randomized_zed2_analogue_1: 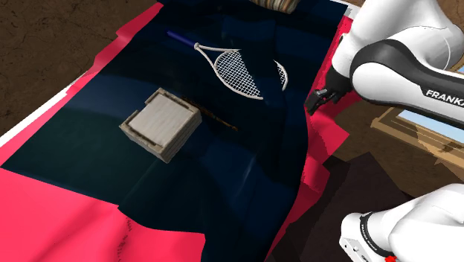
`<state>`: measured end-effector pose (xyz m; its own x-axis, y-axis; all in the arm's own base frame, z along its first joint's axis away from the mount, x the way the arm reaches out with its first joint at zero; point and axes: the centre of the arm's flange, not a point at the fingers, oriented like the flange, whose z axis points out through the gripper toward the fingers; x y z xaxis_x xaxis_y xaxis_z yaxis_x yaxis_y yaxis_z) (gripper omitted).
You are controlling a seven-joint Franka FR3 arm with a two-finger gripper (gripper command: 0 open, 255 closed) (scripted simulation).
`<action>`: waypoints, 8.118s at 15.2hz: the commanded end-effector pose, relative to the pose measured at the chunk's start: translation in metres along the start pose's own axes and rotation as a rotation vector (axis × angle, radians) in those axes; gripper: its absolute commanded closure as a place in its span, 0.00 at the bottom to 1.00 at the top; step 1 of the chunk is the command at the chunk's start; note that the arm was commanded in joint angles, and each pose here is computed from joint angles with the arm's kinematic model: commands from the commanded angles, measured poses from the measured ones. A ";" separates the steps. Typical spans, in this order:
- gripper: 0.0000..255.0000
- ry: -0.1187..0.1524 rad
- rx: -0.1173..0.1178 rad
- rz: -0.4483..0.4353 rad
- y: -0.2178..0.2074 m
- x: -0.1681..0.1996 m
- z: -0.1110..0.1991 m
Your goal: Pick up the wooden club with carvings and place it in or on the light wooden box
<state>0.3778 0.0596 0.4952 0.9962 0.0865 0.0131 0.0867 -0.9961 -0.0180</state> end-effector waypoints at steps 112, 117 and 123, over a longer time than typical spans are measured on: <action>1.00 0.269 0.061 -0.522 -0.374 0.122 0.073; 0.00 0.269 0.061 -0.522 -0.374 0.122 0.073; 0.00 0.269 0.061 -0.522 -0.369 0.113 0.035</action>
<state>0.4611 0.4390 0.4558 0.7840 0.5491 0.2895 0.5732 -0.8194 0.0018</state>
